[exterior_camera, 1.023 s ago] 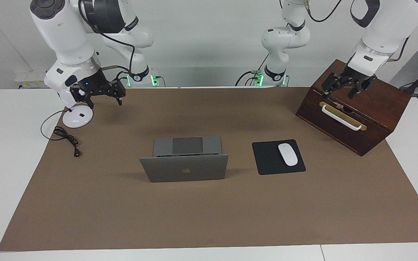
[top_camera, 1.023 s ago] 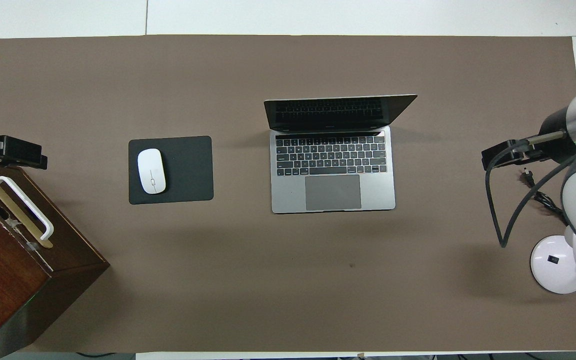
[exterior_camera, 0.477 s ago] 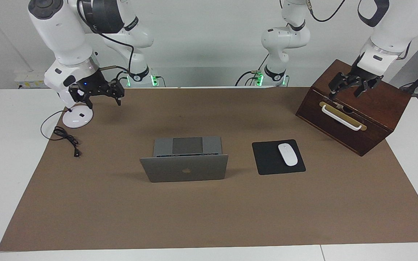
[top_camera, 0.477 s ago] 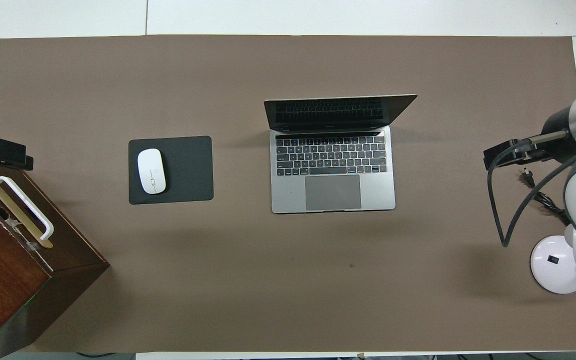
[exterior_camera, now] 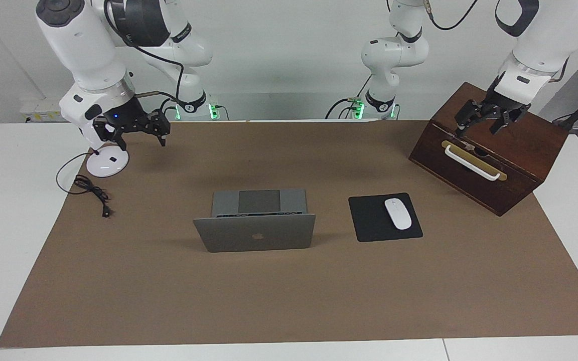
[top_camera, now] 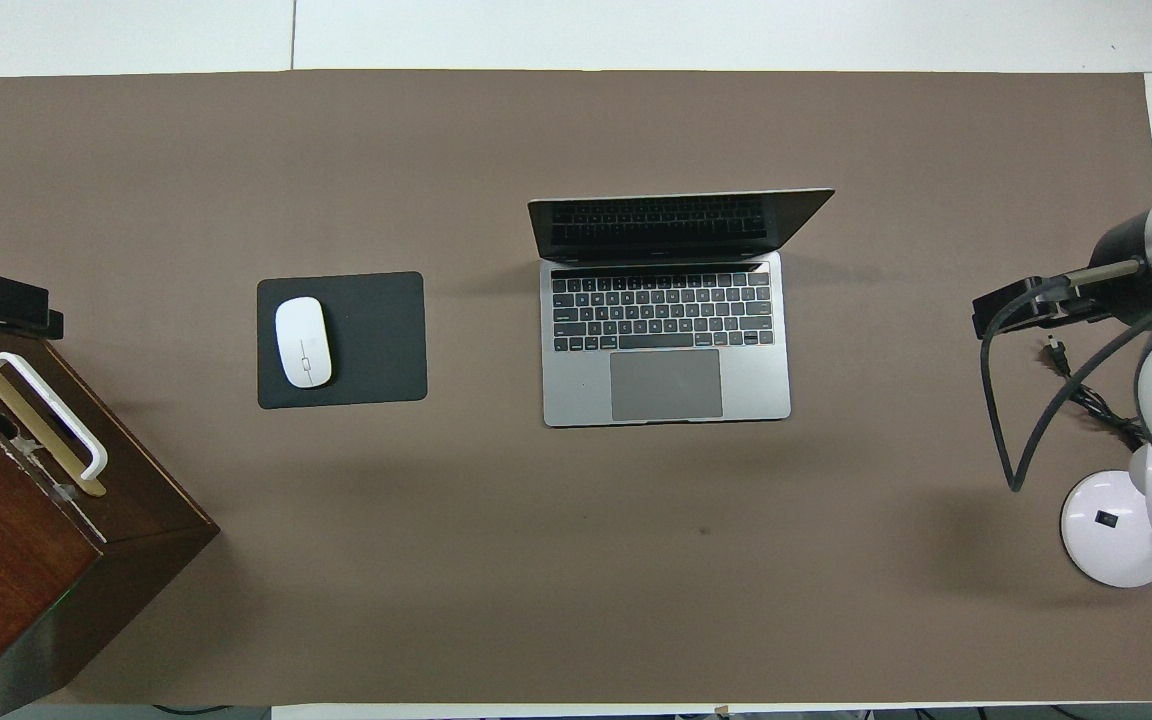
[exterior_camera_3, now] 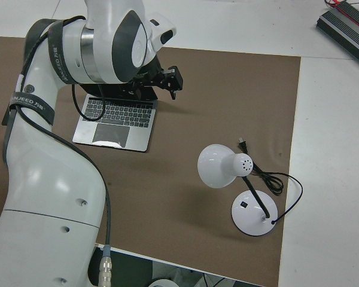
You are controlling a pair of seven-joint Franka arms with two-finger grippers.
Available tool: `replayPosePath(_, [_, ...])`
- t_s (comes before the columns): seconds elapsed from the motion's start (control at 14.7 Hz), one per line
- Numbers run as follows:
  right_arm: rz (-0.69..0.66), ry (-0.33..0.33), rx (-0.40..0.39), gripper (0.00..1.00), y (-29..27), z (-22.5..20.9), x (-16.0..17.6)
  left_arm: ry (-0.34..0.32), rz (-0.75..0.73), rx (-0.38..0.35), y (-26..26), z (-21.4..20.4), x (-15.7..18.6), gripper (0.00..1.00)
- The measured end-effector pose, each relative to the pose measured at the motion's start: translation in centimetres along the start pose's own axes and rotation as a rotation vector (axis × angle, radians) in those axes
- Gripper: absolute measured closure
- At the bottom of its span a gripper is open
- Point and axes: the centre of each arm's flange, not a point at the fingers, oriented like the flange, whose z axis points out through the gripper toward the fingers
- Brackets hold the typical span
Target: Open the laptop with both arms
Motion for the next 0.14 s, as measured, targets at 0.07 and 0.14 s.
replayPosePath(0.07, [0.000, 0.000, 0.000, 0.00, 0.00, 0.00, 0.00, 0.000, 0.000, 0.000, 0.00, 0.00, 0.00, 0.00])
replayPosePath(0.14, [0.000, 0.003, 0.000, 0.00, -0.01, -0.02, 0.03, 0.000, 0.000, 0.000, 0.00, -0.01, 0.00, 0.00])
